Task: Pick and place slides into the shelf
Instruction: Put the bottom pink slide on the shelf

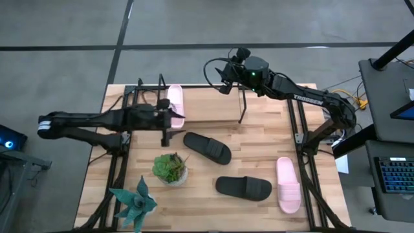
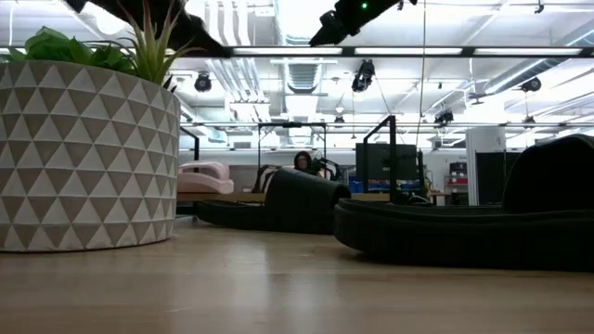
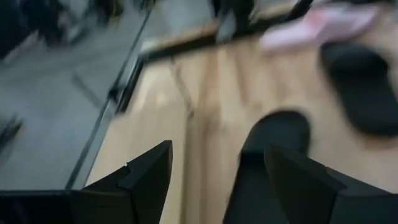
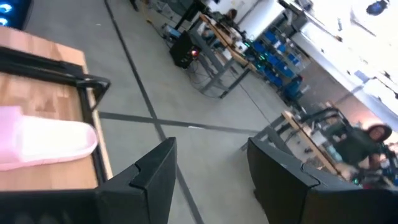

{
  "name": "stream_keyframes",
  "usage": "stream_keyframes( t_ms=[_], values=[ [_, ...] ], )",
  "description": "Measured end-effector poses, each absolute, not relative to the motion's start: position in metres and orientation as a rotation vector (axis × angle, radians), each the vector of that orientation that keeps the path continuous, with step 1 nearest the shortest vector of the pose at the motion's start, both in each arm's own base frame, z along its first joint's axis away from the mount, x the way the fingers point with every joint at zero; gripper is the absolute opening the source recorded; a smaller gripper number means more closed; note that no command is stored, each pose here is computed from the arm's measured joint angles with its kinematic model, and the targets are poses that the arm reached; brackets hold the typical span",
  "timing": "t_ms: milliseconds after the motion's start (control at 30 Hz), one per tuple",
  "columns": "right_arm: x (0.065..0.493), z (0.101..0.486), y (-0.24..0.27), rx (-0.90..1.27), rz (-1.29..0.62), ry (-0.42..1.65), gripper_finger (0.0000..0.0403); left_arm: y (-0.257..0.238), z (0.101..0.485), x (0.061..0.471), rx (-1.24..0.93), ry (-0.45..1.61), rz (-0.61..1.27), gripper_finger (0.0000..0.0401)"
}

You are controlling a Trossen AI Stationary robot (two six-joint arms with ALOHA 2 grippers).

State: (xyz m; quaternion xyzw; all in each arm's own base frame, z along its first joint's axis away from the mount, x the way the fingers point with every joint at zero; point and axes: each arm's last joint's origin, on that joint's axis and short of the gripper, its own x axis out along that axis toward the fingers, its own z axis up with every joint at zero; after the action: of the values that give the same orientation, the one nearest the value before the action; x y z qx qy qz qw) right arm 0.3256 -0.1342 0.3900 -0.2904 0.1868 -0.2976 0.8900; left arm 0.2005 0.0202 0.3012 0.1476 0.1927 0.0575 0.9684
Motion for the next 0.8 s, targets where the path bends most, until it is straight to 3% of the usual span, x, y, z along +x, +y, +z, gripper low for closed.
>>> stream_keyframes(
  t_ms=[333, 800],
  values=[
    [0.304, 0.412, -0.075, -0.551, -0.468, 0.368, 0.0187, 0.015, 0.289, 0.167, 0.349, 0.020, 0.135, 0.0238],
    [0.274, 0.434, 0.023, -0.452, -0.179, 0.245, 0.0187, 0.014, 0.252, 0.147, 0.357, 0.004, 0.138, 0.0238]
  ],
)
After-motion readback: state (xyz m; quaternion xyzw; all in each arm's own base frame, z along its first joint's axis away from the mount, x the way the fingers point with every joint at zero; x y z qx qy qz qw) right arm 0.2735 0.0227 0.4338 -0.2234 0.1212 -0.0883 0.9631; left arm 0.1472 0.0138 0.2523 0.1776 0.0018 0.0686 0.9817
